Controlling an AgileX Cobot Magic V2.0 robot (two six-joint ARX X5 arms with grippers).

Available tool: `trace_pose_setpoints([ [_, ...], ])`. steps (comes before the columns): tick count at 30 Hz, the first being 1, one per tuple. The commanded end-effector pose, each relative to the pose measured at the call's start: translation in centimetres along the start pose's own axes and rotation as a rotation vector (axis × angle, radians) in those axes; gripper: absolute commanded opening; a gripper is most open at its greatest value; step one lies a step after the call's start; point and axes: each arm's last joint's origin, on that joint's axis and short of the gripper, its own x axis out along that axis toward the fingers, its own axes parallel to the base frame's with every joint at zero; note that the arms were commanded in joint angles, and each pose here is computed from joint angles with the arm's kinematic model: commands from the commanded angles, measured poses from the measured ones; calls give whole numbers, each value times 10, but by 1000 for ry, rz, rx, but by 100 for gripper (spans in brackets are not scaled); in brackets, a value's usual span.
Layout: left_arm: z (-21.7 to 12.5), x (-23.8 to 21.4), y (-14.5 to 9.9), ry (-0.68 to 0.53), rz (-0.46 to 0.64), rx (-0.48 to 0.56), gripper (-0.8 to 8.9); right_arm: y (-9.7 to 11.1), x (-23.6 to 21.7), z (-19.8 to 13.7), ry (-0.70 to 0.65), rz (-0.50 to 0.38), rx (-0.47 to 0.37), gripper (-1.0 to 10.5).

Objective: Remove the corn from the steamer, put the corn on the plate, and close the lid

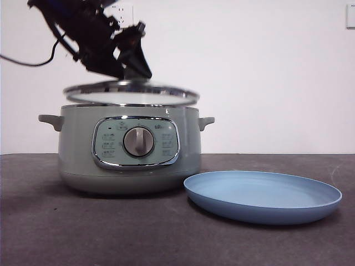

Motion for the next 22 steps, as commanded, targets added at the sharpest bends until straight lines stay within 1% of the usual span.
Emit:
trace_pose_setpoints([
  [1,30,-20,-4,-103,-8,23,-8,0,0,1,-1,-7,3,599],
  [3,40,-29,-5,-95,-8,21,-8,-1,0,1,1,-28,3,599],
  [6,52,-48,-9,-90,-7,20,-8,-4,3,5,-21,-29,28,599],
  [11,67,-94,-18,-159,0,37,-8,-14,15,17,-71,-14,75,599],
  [17,74,-165,-34,-231,13,55,-8,-20,52,33,-90,63,68,599],
  [22,66,-219,-45,-240,64,53,-8,-18,100,50,-29,69,57,599],
])
